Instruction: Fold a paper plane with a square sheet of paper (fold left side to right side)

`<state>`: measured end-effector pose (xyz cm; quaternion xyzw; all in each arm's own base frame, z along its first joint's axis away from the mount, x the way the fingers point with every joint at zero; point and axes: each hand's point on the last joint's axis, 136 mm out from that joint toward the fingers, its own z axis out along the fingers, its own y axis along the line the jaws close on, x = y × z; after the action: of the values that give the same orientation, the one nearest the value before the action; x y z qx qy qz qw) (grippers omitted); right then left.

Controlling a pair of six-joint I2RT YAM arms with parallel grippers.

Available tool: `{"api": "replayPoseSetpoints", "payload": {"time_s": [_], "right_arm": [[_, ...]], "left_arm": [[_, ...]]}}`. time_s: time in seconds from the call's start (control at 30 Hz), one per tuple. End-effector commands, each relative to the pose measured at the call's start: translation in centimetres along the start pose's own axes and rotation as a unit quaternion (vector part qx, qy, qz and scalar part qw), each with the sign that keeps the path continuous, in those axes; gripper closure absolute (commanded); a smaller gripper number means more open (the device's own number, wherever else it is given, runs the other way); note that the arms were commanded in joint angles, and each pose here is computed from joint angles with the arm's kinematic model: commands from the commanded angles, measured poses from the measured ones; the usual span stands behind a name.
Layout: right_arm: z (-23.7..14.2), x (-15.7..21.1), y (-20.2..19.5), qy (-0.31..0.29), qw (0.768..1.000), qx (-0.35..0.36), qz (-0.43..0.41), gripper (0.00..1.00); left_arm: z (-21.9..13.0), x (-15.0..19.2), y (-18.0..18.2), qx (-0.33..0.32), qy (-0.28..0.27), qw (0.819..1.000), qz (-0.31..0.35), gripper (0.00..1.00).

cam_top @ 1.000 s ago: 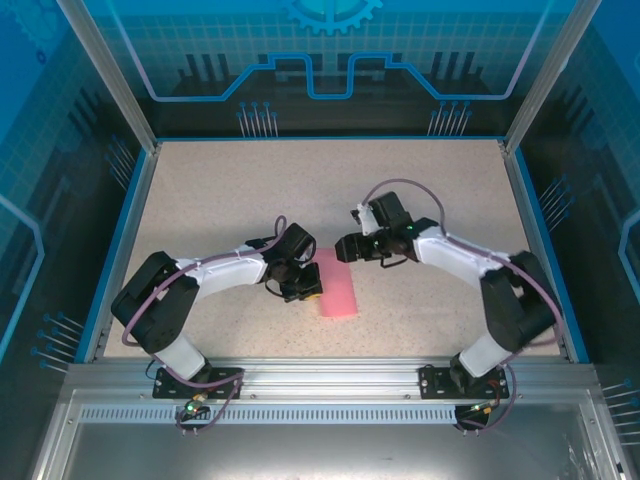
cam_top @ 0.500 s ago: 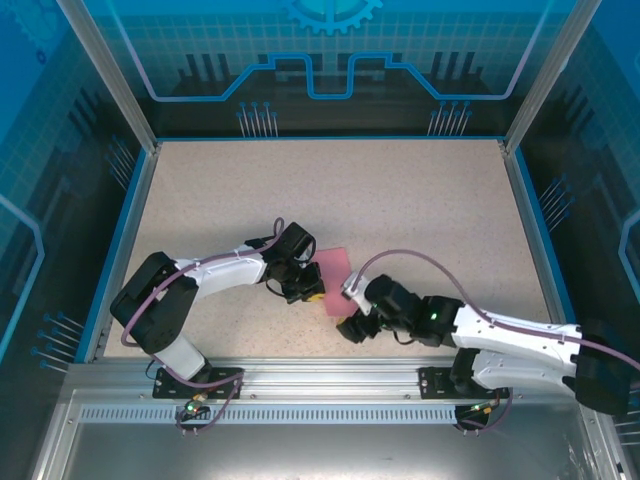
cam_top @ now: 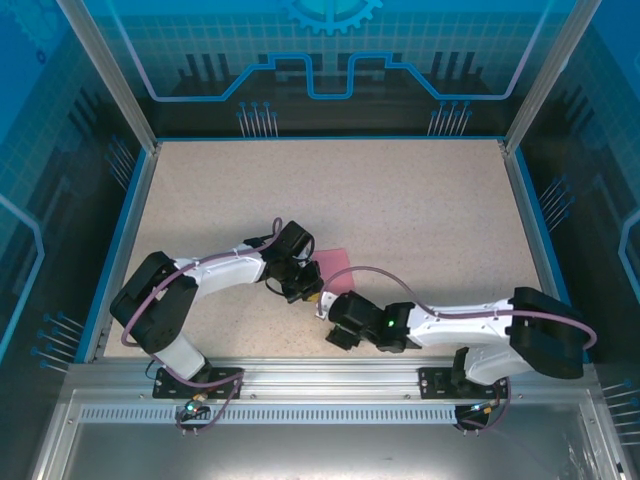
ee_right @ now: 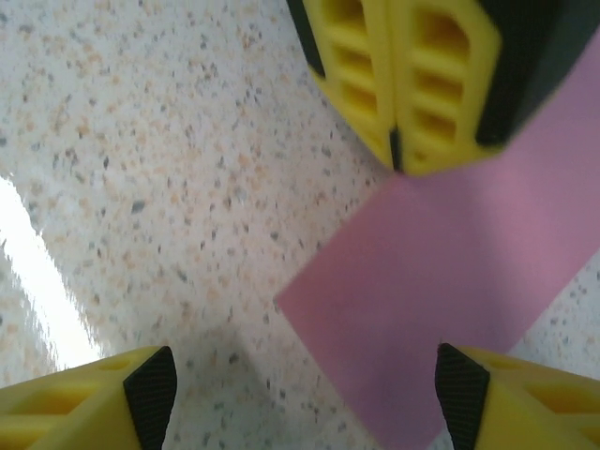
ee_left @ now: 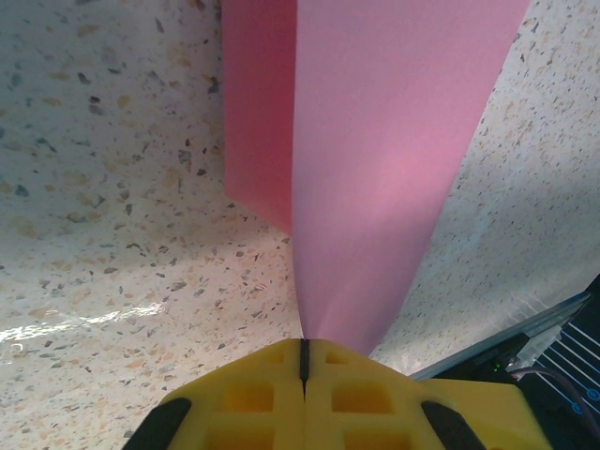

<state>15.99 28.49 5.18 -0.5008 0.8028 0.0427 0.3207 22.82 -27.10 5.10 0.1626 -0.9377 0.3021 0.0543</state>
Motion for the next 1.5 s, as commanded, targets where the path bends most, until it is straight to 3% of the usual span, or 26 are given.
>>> {"api": "replayPoseSetpoints", "payload": {"time_s": [0.0, 0.2, 0.33, 0.43, 0.57, 0.73, 1.0, 1.23, 1.47], "right_arm": [[0.4, -2.4, 0.0, -0.021, 1.000, 0.010, -0.018, 0.29], [0.6, -3.1, 0.1, -0.020, 1.000, -0.006, -0.010, 0.61], [0.2, -2.8, 0.7, -0.015, 0.999, -0.051, 0.004, 1.00], [0.1, -2.1, 1.2, 0.001, 0.996, -0.090, 0.019, 1.00], [-0.2, -1.8, 1.9, 0.015, 0.988, -0.145, 0.048, 1.00], [-0.9, -2.8, 2.2, 0.012, 0.972, -0.210, 0.103, 1.00], [-0.3, -3.7, 1.9, 0.020, 0.959, -0.236, 0.155, 1.00], [0.5, -3.5, 1.0, 0.034, 0.952, -0.233, 0.196, 1.00], [0.8, -3.1, 0.4, 0.042, 0.943, -0.240, 0.228, 1.00]], "left_arm": [[-0.4, 0.2, -0.6, 0.013, 0.010, 1.000, -0.004, 1.00], [-0.4, 0.1, -0.3, 0.010, 0.010, 1.000, -0.005, 1.00], [-0.6, 0.0, 0.1, 0.007, 0.008, 1.000, -0.006, 1.00], [-1.2, -0.2, 0.2, 0.008, 0.002, 1.000, 0.002, 0.94], [-2.8, -0.6, 0.1, 0.015, -0.010, 1.000, 0.019, 0.74], [-5.3, -1.5, 0.2, 0.022, -0.030, 0.999, 0.032, 0.67], [-4.6, -3.6, -2.5, 0.051, -0.017, 0.996, 0.075, 0.83], [-1.7, -5.8, -3.6, 0.035, 0.008, 0.995, 0.097, 0.88], [1.9, -7.0, -2.1, -0.011, 0.040, 0.994, 0.100, 0.90]]}}
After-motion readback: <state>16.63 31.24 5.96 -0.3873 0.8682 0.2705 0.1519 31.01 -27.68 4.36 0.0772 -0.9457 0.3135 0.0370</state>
